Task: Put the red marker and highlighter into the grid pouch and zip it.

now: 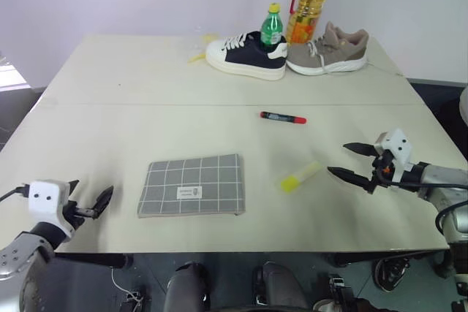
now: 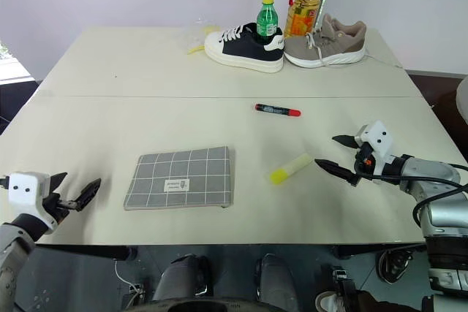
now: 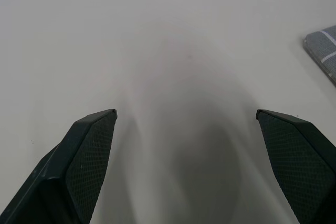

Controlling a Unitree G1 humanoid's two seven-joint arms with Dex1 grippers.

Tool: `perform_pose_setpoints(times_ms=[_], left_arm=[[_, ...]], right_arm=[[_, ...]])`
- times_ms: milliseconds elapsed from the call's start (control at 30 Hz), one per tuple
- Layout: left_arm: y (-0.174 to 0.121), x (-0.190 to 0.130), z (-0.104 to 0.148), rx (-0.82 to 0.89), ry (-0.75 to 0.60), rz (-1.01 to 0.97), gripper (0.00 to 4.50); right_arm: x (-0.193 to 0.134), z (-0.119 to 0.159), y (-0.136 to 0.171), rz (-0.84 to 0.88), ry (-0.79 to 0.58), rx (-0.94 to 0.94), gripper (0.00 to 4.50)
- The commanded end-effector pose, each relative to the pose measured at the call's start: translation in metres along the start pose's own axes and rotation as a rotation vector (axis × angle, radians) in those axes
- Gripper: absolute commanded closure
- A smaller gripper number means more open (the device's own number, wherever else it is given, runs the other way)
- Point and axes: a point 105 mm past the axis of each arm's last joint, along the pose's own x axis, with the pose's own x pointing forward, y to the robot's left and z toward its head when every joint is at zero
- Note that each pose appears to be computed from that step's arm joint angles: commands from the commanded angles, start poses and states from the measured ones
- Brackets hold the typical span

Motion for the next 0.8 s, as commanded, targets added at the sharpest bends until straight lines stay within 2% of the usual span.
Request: perform_pose_setpoints(times_ms=[33, 333, 467, 567, 633, 700, 800], left_arm=[[0.004, -0.005, 0.017, 0.03, -0.055, 0.016, 0.0], [0.0, -0.009, 0.023, 0.043, -0.095, 0.025, 0.0], [-0.004, -0.007, 0.027, 0.065, -0.135, 0.054, 0.0], [-0.004, -0.004, 0.027, 0.09, -0.139, 0.071, 0.0], [-0.002, -0.001, 0.027, 0.099, -0.14, 0.088, 0.0], [-0.002, 0.0, 0.029, 0.113, -0.148, 0.096, 0.0], [-0.004, 0.001, 0.031, 0.142, -0.158, 0.096, 0.0]], right_arm=[[0.001, 0.013, 0.002, 0.003, -0.026, -0.03, 0.08], [0.026, 0.037, 0.01, -0.005, 0.002, 0.022, 0.08], [0.043, 0.088, 0.026, 0.043, -0.202, 0.056, 0.08], [0.055, 0.102, 0.047, 0.121, -0.25, 0.058, 0.08], [0.069, 0.112, 0.066, 0.188, -0.285, 0.064, 0.6], [0.09, 0.115, 0.093, 0.273, -0.278, 0.05, 1.39], [0.109, 0.107, 0.117, 0.333, -0.24, 0.001, 2.99]])
